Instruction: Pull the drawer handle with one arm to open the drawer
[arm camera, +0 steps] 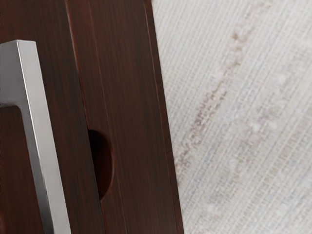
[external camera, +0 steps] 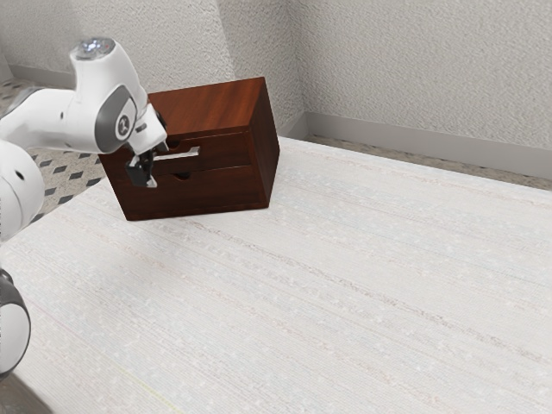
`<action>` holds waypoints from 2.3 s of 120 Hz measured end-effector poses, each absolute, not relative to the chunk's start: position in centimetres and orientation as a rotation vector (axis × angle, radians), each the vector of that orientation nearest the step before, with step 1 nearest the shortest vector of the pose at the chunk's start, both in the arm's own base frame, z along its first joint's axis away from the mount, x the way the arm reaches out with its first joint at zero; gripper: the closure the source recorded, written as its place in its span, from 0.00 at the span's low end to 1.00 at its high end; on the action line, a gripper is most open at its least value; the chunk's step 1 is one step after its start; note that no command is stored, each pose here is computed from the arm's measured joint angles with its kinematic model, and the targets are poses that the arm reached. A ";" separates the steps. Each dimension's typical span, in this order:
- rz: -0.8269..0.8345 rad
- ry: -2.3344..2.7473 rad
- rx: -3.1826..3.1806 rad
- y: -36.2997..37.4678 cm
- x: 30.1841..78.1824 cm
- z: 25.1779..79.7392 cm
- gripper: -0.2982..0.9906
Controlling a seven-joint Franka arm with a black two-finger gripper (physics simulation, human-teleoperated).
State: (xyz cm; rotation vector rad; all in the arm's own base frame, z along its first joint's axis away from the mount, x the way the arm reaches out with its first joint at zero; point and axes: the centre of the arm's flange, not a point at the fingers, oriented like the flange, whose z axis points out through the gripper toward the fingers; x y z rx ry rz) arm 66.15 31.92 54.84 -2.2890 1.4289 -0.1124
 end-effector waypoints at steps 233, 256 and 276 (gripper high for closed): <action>-0.131 1.541 -2.339 26.1 57.7 54.8 0.25; -0.117 1.574 -2.338 25.0 55.9 54.5 0.23; -0.105 1.615 -2.309 23.4 55.3 54.6 0.24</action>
